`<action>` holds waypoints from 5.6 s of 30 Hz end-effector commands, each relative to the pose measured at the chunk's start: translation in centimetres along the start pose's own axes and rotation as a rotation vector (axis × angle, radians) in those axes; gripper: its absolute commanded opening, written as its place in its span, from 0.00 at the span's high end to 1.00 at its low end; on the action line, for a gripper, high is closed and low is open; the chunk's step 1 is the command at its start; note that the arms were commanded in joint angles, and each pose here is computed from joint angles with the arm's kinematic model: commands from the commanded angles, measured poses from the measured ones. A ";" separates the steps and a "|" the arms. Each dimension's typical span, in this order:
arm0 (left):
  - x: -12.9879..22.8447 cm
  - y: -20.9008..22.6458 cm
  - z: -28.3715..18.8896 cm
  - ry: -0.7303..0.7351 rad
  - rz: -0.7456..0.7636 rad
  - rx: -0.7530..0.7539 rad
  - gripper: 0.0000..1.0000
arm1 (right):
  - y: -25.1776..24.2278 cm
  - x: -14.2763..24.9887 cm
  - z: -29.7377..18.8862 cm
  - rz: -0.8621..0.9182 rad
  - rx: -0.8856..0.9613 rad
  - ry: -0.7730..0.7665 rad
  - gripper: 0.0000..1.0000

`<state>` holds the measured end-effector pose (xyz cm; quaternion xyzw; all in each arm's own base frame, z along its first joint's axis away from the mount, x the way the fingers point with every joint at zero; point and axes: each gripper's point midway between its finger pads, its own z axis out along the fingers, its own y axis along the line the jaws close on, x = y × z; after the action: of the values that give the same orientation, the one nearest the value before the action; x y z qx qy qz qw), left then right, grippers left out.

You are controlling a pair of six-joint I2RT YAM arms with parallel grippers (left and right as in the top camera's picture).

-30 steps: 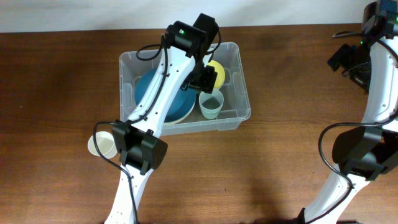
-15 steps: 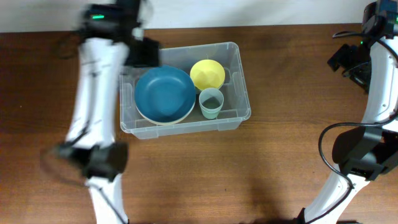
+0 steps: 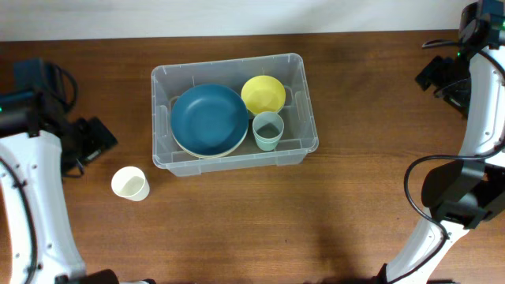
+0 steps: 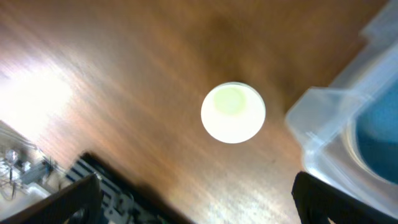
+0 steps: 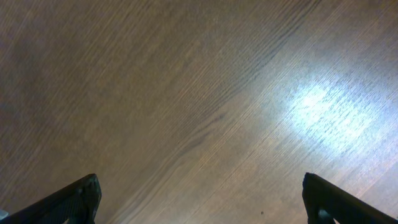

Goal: Pack container

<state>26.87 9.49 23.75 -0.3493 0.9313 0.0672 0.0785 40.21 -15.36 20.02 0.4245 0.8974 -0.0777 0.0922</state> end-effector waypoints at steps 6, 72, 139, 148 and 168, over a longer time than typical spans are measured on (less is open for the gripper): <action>4.1 -1.7 7.7 0.177 -0.027 0.068 0.01 | 0.0 0.0 0.2 0.009 0.005 0.003 0.01; -9.8 -4.3 -0.2 -0.327 -0.095 0.403 0.99 | 0.0 0.0 0.2 0.009 0.005 0.003 0.01; 6.8 -25.6 -0.1 -0.127 0.850 0.369 0.01 | 0.0 0.0 0.2 0.009 0.005 0.003 0.01; 6.2 -25.8 0.4 -0.176 0.953 0.347 0.00 | 0.0 0.0 0.2 0.009 0.005 0.003 0.01; 5.5 -23.2 2.7 -0.755 1.018 0.575 0.00 | 0.0 0.0 0.2 0.009 0.005 0.003 0.01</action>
<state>40.24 -12.74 18.93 0.2167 0.8809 -0.0458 0.4182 40.22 -15.37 19.97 0.4243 0.8975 -0.0778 0.0914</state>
